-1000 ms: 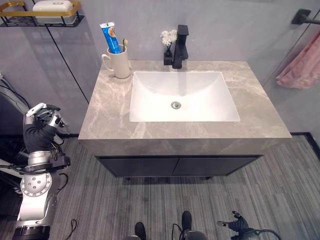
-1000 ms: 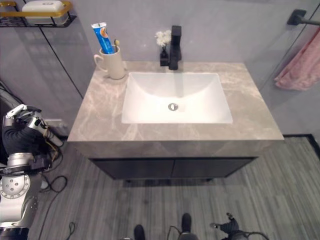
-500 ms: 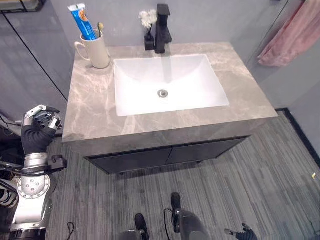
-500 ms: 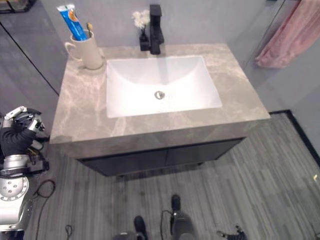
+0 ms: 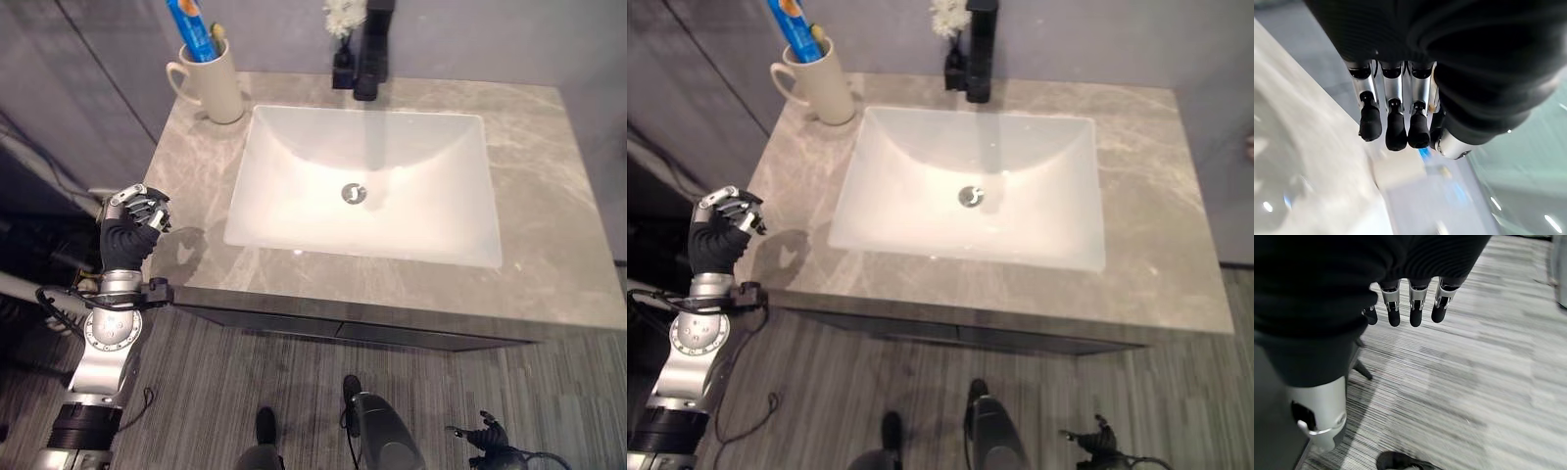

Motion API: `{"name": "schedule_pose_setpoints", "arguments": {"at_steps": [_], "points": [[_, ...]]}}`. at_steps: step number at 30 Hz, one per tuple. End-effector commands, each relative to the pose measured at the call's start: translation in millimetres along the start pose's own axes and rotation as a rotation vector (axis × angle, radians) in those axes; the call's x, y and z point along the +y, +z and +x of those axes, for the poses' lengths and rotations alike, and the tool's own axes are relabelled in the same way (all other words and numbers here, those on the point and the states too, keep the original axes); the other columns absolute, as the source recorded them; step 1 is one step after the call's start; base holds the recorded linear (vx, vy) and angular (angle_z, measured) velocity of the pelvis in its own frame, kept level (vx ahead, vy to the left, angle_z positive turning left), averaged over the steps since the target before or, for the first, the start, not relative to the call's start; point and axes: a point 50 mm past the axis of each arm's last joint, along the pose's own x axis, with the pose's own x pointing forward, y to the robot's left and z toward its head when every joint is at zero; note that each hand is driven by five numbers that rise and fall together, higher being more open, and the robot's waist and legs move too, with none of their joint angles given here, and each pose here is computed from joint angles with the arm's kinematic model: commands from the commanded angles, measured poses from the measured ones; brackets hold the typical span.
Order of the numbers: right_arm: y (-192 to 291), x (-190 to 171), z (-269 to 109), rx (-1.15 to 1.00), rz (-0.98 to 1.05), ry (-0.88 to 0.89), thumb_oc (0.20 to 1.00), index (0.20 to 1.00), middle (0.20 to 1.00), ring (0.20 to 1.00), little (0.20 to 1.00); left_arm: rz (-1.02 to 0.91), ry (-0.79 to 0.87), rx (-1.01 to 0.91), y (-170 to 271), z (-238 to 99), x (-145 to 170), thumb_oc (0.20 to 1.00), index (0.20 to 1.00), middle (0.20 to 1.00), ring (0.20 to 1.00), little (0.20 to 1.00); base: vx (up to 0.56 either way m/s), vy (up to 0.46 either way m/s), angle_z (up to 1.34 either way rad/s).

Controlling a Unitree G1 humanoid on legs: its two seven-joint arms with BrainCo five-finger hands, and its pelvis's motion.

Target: Put brush and paste in cup on sink, flatten towel.

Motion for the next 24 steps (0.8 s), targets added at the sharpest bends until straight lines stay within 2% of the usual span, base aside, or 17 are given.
{"name": "schedule_pose_setpoints", "arguments": {"at_steps": [1, 5, 10, 17, 18, 20, 24], "points": [[2, -6, -1, -0.025, 0.093, -0.075, 1.000, 1.000, 1.000, 1.000, 1.000, 0.052, 0.084, -0.162, 32, 35, 6, 0.200, 0.200, 0.200, 0.200, 0.200, -0.03, -0.059, 1.44], [4, -6, 0, -0.025, 0.038, -0.075, 1.000, 1.000, 1.000, 1.000, 1.000, 0.129, 0.122, -0.147, 30, 47, 12, 0.200, 0.200, 0.200, 0.200, 0.200, 0.02, -0.017, 0.66], [-2, -5, 0, 0.005, -0.014, -0.064, 1.000, 1.000, 1.000, 1.000, 1.000, 0.275, 0.119, -0.095, 26, 65, 19, 0.200, 0.200, 0.200, 0.200, 0.200, 0.03, 0.025, -0.19], [-22, -5, -2, 0.084, -0.095, -0.031, 1.000, 1.000, 1.000, 1.000, 1.000, 0.605, 0.143, 0.023, 20, 96, 45, 0.200, 0.200, 0.200, 0.200, 0.200, -0.01, 0.050, -0.24], [-22, -5, -2, 0.084, -0.093, -0.031, 1.000, 1.000, 1.000, 1.000, 1.000, 0.606, 0.142, 0.022, 20, 97, 44, 0.200, 0.200, 0.200, 0.200, 0.200, -0.04, 0.040, -0.30], [-28, -5, -3, 0.111, -0.113, -0.014, 1.000, 1.000, 1.000, 1.000, 1.000, 0.782, 0.123, 0.031, 32, 117, 51, 0.200, 0.200, 0.200, 0.200, 0.200, -0.05, 0.039, -0.18], [-31, -3, -4, 0.126, -0.131, 0.006, 1.000, 1.000, 1.000, 1.000, 1.000, 0.859, 0.120, 0.045, 36, 124, 54, 0.200, 0.200, 0.200, 0.200, 0.200, -0.02, 0.010, -0.06]]}}
